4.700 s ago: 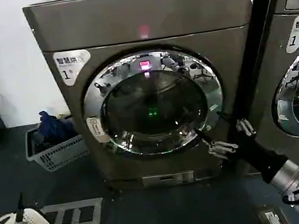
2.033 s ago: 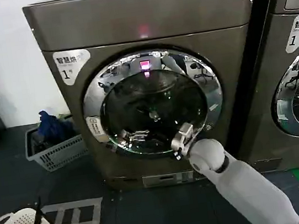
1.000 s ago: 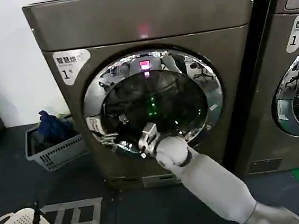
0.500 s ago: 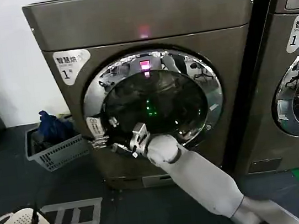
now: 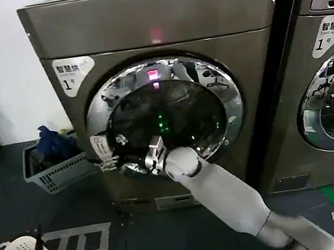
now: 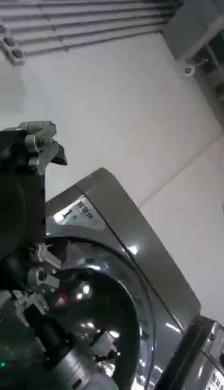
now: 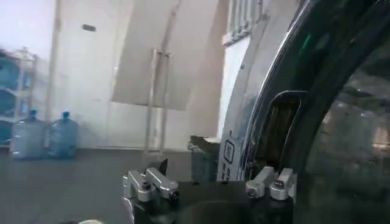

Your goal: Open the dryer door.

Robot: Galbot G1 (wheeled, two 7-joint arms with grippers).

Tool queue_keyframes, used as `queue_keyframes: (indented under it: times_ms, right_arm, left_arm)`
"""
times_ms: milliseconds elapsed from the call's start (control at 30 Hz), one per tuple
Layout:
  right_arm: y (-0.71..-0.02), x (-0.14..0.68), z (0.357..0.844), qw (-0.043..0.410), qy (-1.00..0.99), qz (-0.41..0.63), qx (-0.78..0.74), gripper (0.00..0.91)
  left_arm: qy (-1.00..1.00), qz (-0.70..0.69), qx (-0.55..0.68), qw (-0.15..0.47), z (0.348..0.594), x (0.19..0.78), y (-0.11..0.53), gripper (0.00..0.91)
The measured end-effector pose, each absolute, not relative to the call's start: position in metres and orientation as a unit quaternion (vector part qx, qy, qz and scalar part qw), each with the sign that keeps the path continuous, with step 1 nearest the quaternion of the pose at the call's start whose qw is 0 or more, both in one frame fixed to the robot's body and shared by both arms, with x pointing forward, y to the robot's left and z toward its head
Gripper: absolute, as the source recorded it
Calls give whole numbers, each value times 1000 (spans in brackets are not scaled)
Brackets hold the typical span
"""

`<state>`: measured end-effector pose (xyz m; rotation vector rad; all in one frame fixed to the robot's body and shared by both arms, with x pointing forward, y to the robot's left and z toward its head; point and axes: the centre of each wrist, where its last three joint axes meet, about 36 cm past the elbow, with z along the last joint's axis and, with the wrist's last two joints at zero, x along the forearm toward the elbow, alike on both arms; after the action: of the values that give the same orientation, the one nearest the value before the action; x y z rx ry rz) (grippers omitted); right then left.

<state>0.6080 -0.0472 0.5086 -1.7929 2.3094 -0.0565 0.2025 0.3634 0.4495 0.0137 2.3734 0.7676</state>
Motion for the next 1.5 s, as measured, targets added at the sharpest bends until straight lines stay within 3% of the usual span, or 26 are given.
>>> queue_keyframes:
  times_ms: [833, 1500]
  right_arm:
    - [-136, 564, 502, 153, 626, 1, -765, 907]
    - [-244, 508, 513, 176, 648, -27, -740, 907]
  left_arm:
    - [924, 303, 27, 230, 466, 241, 376, 907]
    - [904, 339, 100, 240, 479, 308, 393, 907]
